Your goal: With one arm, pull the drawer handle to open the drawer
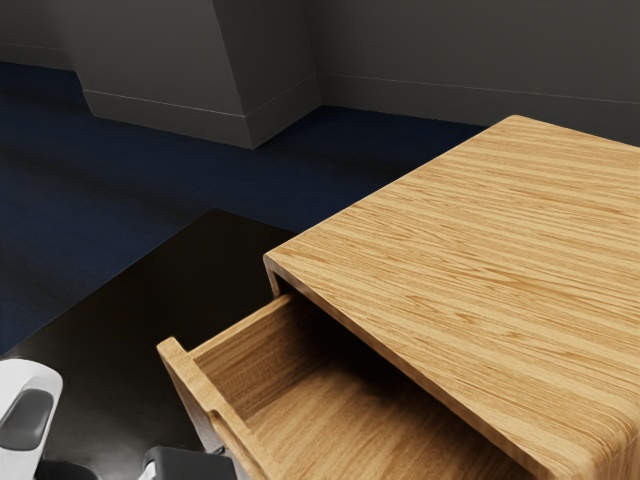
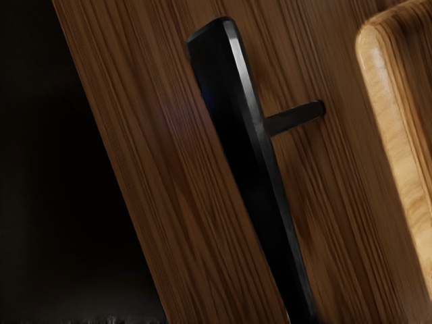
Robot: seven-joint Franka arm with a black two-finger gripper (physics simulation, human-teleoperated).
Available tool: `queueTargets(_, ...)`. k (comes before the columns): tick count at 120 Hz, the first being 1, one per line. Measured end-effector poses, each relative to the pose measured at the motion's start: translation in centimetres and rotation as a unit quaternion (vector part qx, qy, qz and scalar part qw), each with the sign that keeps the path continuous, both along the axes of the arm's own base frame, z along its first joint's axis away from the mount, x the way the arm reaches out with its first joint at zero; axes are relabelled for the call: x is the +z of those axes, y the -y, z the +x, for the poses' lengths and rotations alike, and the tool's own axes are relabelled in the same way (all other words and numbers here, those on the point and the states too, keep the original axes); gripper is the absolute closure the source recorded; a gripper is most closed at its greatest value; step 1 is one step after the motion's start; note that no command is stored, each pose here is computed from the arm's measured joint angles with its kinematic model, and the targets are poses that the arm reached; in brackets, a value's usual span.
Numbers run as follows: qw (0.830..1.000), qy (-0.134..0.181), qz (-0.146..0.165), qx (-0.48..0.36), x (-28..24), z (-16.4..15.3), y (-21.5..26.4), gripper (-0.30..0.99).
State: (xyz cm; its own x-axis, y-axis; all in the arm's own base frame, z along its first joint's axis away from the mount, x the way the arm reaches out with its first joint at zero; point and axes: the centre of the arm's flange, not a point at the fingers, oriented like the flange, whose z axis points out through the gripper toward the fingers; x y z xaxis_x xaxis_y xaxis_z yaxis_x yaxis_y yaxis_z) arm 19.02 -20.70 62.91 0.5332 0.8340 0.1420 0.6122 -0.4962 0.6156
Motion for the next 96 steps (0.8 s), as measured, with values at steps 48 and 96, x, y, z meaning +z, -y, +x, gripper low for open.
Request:
queueTargets(48,1.0,-0.002,0.003,-0.003,0.7,-3.1,-0.7,0.01)
queueTargets(96,1.0,-0.015,0.01,-0.009,0.2,-4.7,-0.7,0.01)
